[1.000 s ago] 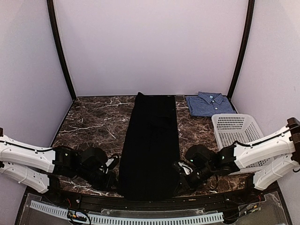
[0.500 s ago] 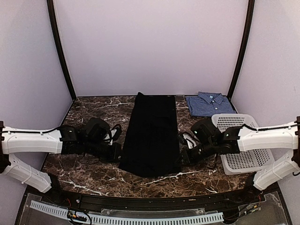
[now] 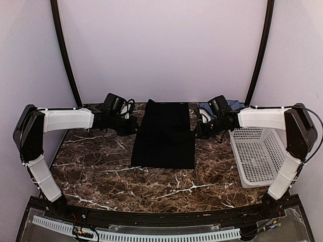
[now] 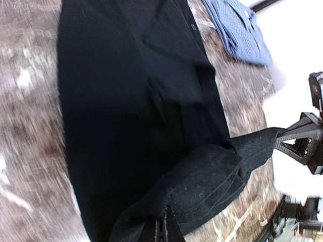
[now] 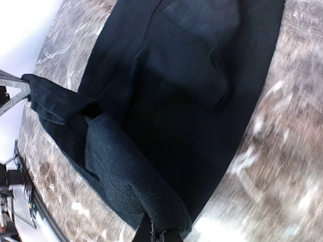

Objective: Fold and stack the mixed laundry pile
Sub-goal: Fold the rectangle-folded T-shirt at the center of the board.

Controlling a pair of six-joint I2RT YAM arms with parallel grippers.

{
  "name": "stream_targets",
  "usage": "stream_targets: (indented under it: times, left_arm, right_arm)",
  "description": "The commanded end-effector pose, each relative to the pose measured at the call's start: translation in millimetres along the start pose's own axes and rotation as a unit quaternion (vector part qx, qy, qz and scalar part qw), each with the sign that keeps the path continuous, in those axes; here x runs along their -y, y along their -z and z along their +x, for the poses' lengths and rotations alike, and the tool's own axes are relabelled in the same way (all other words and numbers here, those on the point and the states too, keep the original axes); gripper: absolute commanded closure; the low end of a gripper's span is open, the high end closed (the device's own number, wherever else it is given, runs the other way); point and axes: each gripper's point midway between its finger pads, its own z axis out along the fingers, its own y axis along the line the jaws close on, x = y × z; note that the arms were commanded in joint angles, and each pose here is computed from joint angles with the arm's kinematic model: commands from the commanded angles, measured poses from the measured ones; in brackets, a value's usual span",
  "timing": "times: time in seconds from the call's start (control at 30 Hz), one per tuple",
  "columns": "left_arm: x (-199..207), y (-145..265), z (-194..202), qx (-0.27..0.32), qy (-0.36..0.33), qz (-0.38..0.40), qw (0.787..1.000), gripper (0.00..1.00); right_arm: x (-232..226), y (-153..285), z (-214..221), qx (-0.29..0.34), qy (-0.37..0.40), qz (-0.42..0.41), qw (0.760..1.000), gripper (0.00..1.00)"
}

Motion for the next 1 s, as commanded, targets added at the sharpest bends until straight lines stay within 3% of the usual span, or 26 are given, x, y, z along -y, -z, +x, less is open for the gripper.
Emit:
stream_targets:
  times: [0.0, 0.3, 0.73, 0.8, 0.83, 0.97]
  left_arm:
    - [-7, -19, -36, 0.019, -0.019, 0.017, 0.999, 1.00]
    - [-32, -59, -60, 0.020, -0.004, 0.027, 0.999, 1.00]
    - [-58, -74, -84, 0.035, 0.011, -0.001, 0.999, 0.99]
    - [-60, -75, -87, 0.030, 0.012, -0.003, 0.999, 0.86]
    - [-60, -73, -89, 0.027, 0.013, -0.006, 1.000, 0.74]
    - [-61, -51, -104, 0.037, 0.011, -0.021, 0.999, 0.52]
  right_arm:
    - [9, -18, -40, 0.023, 0.030, -0.025, 0.999, 1.00]
    - [33, -58, -64, 0.016, 0.025, -0.033, 0.999, 1.00]
    - [55, -76, -88, 0.020, 0.022, -0.022, 0.999, 1.00]
    - [59, -78, -87, 0.010, 0.018, -0.020, 1.000, 0.93]
    - [60, -77, -89, 0.007, 0.016, -0.017, 1.000, 0.89]
    - [51, -49, -103, 0.032, 0.021, -0.011, 0.999, 0.62]
